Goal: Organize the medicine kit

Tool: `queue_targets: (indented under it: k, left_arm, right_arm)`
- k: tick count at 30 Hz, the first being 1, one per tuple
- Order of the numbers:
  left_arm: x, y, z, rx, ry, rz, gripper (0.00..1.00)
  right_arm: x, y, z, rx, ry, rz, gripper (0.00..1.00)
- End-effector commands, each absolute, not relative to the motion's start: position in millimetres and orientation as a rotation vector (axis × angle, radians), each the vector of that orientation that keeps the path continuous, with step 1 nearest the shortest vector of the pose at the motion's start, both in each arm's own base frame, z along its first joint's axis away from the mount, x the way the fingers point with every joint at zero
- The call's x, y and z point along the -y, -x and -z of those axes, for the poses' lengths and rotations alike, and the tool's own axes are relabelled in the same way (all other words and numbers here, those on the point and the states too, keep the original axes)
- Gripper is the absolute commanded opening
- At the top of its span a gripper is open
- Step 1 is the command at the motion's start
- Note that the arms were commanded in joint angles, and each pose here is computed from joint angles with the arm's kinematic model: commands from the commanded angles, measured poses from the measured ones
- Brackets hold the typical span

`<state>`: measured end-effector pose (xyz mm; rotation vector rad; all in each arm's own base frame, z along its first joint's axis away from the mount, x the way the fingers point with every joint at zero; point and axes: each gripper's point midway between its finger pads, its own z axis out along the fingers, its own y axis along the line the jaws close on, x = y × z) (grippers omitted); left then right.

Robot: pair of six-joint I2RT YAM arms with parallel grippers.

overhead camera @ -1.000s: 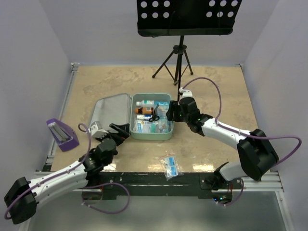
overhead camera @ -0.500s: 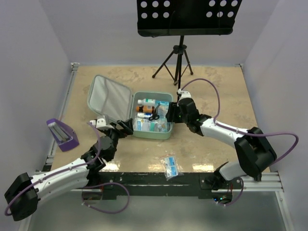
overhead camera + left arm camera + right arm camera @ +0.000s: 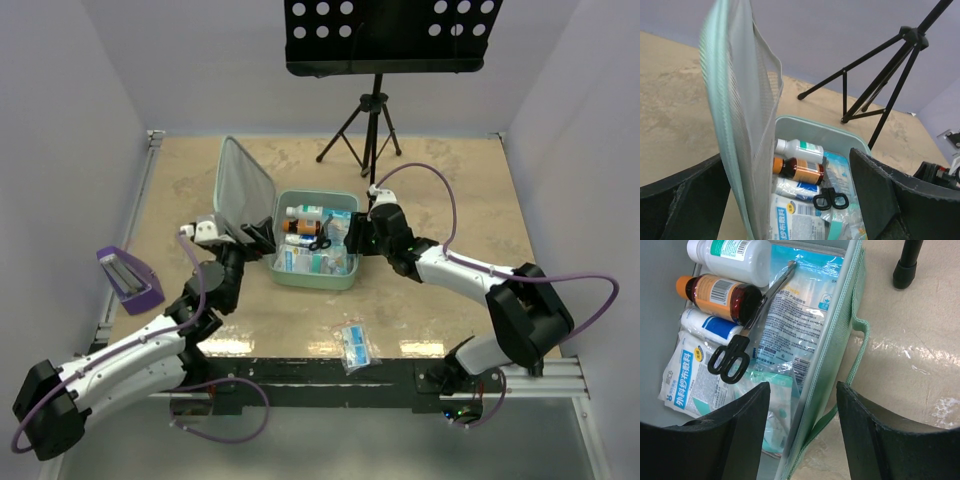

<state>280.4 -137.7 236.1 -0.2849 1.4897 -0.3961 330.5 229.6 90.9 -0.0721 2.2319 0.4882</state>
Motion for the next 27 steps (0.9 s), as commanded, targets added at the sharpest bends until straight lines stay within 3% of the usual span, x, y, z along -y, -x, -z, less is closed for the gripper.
queue_targets:
  k: [1, 15, 27]
  left_arm:
    - [151, -290, -278, -1.455, 0.211, 0.480, 1.00]
    - [154, -328, -280, -1.718, 0.105, 0.599, 1.00]
    - [156, -338, -322, -1.662, -0.001, 0.765, 1.00]
  right_arm:
    - [-234, -335, -96, -2.204, 0.091, -0.506, 0.60]
    - [-243, -330, -102, -2.210, 0.135, -0.565, 0.61]
    - [-246, -328, -103, -2.210, 0.151, -0.583, 0.61]
